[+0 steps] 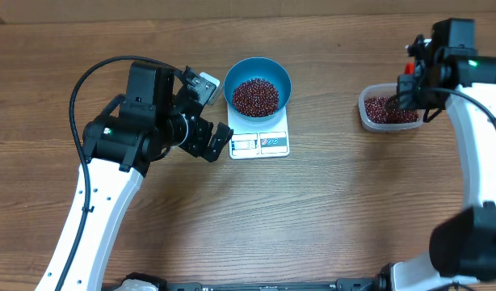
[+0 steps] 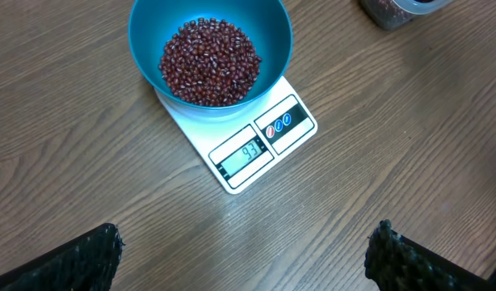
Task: Scoop item into bowl and weigh 150g on scale
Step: 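Move the empty scoop right back over the bean tub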
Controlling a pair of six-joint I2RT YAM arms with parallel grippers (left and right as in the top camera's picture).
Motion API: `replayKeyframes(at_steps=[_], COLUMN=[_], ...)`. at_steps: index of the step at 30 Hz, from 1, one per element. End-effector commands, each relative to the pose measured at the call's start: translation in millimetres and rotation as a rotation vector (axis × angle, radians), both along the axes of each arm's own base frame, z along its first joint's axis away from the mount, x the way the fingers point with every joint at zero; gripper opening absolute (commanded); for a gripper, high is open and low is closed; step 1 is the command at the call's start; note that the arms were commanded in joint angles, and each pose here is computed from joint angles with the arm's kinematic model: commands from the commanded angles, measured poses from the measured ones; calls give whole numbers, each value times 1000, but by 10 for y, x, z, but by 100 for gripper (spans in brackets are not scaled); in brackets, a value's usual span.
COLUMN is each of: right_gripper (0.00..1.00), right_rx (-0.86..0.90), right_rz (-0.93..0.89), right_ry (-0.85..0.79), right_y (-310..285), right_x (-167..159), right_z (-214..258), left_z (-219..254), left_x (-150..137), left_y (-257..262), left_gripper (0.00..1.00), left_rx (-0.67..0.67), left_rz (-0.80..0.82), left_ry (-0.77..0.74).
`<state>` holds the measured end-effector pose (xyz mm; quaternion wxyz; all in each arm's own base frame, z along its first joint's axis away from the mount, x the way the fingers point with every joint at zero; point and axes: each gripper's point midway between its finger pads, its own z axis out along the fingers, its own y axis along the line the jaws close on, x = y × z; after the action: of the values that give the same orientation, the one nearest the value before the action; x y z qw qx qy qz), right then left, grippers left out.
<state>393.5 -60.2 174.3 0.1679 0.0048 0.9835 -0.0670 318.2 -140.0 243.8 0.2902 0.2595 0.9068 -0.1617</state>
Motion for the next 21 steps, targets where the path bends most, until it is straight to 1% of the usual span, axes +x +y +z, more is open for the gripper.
replayKeyframes(at_steps=[1,4,15,21], right_gripper=[4,4,4,4], right_rx=[-115,-143,-164,-162], right_rz=[-11,-22,-25,-19], right_ry=[98,163,212,275], right_y=[-203,-262,-309,-314], right_x=[-38,-83,-52,-62], right_z=[-220,-374,-580,-813], left_z=[38,38,38,38], left_x=[27,27,27,26], left_y=[-12,-12,-13,-14], left_gripper=[99,99,99,100], left_rx=[-1,-1,-2,-2], left_rz=[-14,-14,-14,-14], left_ry=[-14,-14,-14,-14])
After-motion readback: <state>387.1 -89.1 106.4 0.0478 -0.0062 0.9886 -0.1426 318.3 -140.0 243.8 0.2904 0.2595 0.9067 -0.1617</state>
